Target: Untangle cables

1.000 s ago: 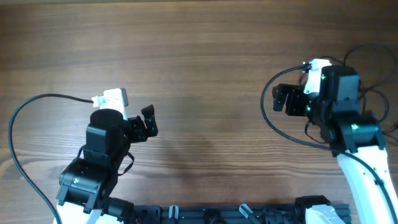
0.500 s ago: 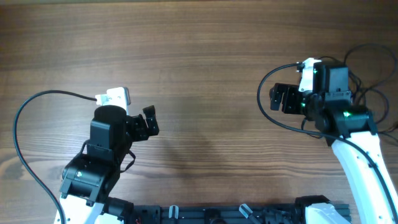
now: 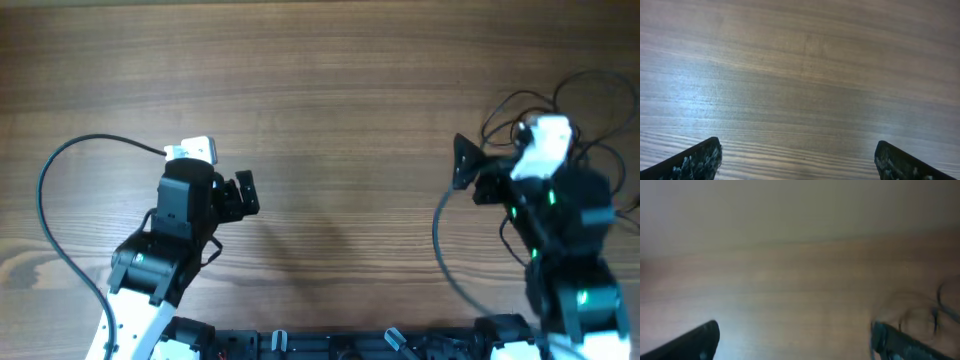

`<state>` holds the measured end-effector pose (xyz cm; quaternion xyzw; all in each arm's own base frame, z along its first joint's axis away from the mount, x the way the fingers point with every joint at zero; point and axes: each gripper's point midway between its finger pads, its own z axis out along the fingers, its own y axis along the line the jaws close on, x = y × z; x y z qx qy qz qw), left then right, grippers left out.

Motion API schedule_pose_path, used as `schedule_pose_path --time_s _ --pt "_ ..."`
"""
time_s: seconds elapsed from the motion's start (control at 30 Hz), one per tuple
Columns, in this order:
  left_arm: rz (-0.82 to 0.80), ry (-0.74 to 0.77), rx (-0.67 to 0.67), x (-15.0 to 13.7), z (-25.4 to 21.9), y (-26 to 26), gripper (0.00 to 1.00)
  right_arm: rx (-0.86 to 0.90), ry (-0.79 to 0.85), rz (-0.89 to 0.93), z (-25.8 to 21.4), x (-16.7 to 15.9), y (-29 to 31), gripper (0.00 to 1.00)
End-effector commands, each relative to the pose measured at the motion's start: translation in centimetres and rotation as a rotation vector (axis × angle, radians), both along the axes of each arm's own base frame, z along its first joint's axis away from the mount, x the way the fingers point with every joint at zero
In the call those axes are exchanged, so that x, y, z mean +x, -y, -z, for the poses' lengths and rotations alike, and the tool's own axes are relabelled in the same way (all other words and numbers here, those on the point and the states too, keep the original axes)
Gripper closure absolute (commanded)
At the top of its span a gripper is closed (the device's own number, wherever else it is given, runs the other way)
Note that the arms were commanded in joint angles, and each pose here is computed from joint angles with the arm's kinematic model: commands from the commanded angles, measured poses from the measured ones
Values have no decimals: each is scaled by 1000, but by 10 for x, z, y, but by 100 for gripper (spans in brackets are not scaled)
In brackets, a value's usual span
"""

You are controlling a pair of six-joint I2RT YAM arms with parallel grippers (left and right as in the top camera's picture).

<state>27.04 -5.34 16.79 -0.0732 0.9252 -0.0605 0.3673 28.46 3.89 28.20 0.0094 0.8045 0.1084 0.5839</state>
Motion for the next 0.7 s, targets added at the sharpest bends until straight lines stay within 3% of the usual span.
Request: schedule_pose_path --time_s 0.0,0.27,0.67 --pt "-3 -44 34 2 14 -4 0 2 151 -15 1 -18 -1 0" --pt "-3 -126 57 4 36 -3 0 27 418 -32 8 -40 -2 0" --pt "-2 -192 76 5 53 -3 0 -13 648 -25 9 -54 0 0"
